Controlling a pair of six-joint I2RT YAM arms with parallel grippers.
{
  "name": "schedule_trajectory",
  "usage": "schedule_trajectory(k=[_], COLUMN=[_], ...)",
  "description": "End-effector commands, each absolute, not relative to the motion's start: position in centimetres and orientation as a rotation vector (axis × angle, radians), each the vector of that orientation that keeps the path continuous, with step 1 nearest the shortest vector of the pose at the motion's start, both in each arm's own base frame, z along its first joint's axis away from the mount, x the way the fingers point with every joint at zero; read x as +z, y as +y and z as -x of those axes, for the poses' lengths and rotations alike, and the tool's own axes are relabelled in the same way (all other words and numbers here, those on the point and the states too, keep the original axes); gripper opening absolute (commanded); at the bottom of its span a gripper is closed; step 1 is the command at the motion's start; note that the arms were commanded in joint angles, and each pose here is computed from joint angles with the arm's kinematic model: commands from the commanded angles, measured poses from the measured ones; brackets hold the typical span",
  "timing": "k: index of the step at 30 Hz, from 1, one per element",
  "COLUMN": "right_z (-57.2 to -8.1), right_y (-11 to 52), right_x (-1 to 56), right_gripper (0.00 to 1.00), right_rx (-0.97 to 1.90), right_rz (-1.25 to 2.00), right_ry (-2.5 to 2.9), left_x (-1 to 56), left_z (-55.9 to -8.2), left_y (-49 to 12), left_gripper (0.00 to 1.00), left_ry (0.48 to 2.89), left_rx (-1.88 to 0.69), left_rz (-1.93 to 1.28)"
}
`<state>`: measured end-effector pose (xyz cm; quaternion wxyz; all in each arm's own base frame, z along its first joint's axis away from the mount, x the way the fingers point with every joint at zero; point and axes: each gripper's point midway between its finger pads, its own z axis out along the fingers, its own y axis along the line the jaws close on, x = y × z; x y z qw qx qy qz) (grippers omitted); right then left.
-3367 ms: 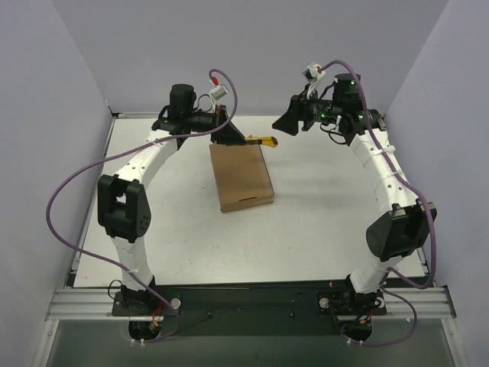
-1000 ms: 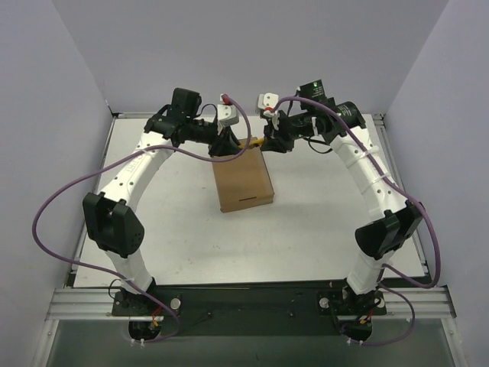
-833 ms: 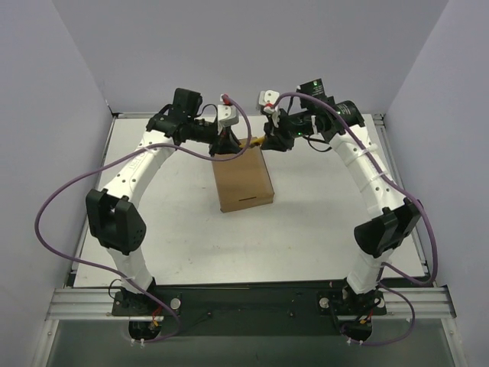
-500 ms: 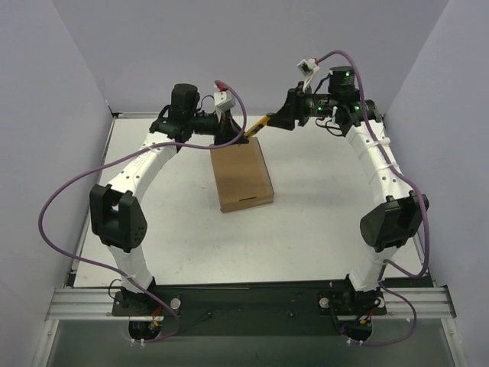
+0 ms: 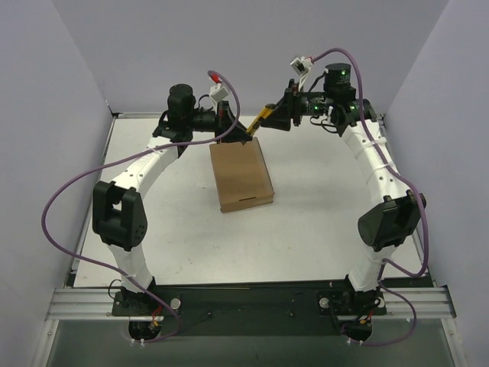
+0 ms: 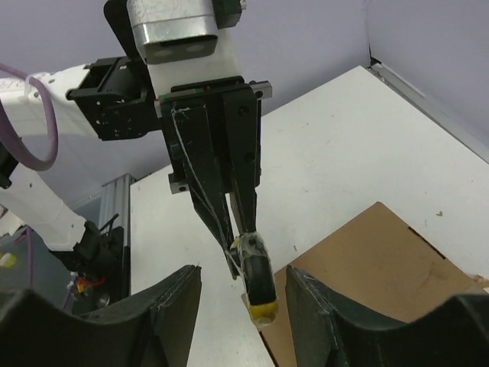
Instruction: Unpack the express box
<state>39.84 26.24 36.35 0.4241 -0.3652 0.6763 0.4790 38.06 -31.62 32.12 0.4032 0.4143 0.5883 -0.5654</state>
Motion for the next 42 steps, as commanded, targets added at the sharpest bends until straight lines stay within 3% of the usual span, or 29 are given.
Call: schedule_trajectory(k=[1,5,12,28,42], right_z=[-39.3,-39.4,-38.8,-37.0,-37.4], right_y=[26.1,25.9,25.0,28.5,30.1], right_x=[38.1,38.1,37.1,35.6,35.1], right_gripper=[0.48,0.45,0.43,0.46,0.32], right_rx=[1.086,0.849,0.748,0.952,1.036], right_rz=[1.068,1.220,1.284,1.322,1.294], right_ry=[1.559,1.521,1.597,1.553,1.560], left_x=[33.9,33.9,33.5,34.0,34.0], left_z=[-37.8,-37.9,-38.1,-37.7,-37.8], left_y=[-31.5,-31.5,-31.5,-32.0,-32.1], left_gripper=[0.00,0.00,0.00,0.00,0.00], left_ry=[1.422,1.425,1.437,1.385,1.380], left_rx=[-1.460,-1.457,-1.437,-1.478,-1.487], left_rz=[-1.075,-1.083,-1.080,-1.104,-1.106])
